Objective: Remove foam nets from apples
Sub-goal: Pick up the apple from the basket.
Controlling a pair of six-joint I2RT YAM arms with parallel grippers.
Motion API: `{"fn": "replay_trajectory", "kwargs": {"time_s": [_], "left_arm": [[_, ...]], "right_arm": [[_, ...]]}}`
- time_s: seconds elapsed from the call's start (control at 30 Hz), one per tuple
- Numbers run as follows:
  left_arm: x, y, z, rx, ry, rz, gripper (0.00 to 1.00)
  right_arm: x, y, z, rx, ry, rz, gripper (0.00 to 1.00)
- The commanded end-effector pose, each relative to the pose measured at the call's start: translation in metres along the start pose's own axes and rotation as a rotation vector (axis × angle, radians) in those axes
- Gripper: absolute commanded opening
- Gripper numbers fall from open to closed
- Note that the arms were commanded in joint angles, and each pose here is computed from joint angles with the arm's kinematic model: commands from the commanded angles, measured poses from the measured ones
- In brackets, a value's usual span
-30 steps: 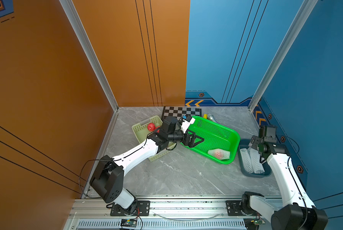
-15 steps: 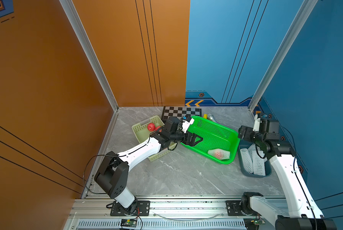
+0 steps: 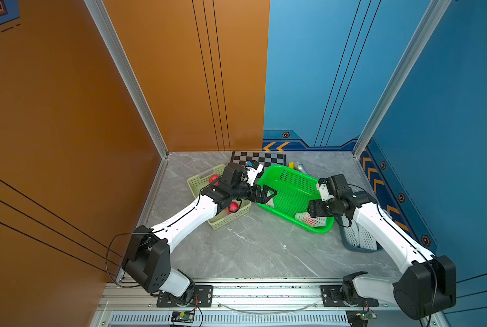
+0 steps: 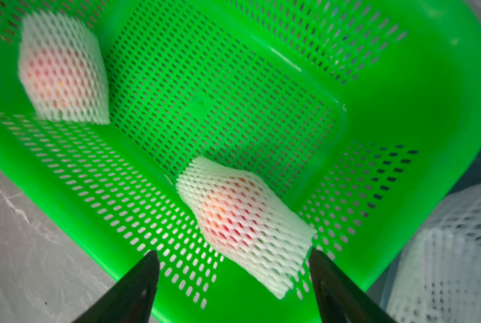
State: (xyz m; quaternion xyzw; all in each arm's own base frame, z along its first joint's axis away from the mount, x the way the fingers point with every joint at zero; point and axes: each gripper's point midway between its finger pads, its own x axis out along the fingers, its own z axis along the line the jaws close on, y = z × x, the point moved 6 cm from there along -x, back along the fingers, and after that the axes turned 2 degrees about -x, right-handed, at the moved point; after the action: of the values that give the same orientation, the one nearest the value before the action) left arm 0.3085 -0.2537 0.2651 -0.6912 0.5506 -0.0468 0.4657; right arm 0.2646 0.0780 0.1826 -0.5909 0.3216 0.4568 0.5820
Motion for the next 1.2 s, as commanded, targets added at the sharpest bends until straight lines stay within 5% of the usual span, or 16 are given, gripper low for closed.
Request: {"fn": "replay_trajectory", "kwargs": {"time_s": [0.0,0.27,0.57,0.93,1.17], "left_arm": [[-0.009,0.006,0.006,-0.039,-0.022,0.013,0.98],[-0.025,0.006,0.005,-0.031,-0.061,-0.023,0.98],[-0.037,0.009,0.007,-0.029,-0.088,-0.049,0.98],[-0.053,0.004,0.009,-0.002,-0.114,-0.096,0.98],[-0.075,0.005,0.018,0.006,-0.184,-0.152,0.98]], "right_arm": [[0.014,0.015,-0.002,-0.007,0.054,0.089,0.81],[0.035,0.01,0.001,-0.028,0.1,0.115,0.5],[0.039,0.0,0.008,-0.043,0.094,0.103,0.0],[-0.049,-0.027,0.032,-0.109,0.002,-0.214,0.0],[-0.073,-0.014,0.059,-0.161,-0.14,-0.295,0.0]]}}
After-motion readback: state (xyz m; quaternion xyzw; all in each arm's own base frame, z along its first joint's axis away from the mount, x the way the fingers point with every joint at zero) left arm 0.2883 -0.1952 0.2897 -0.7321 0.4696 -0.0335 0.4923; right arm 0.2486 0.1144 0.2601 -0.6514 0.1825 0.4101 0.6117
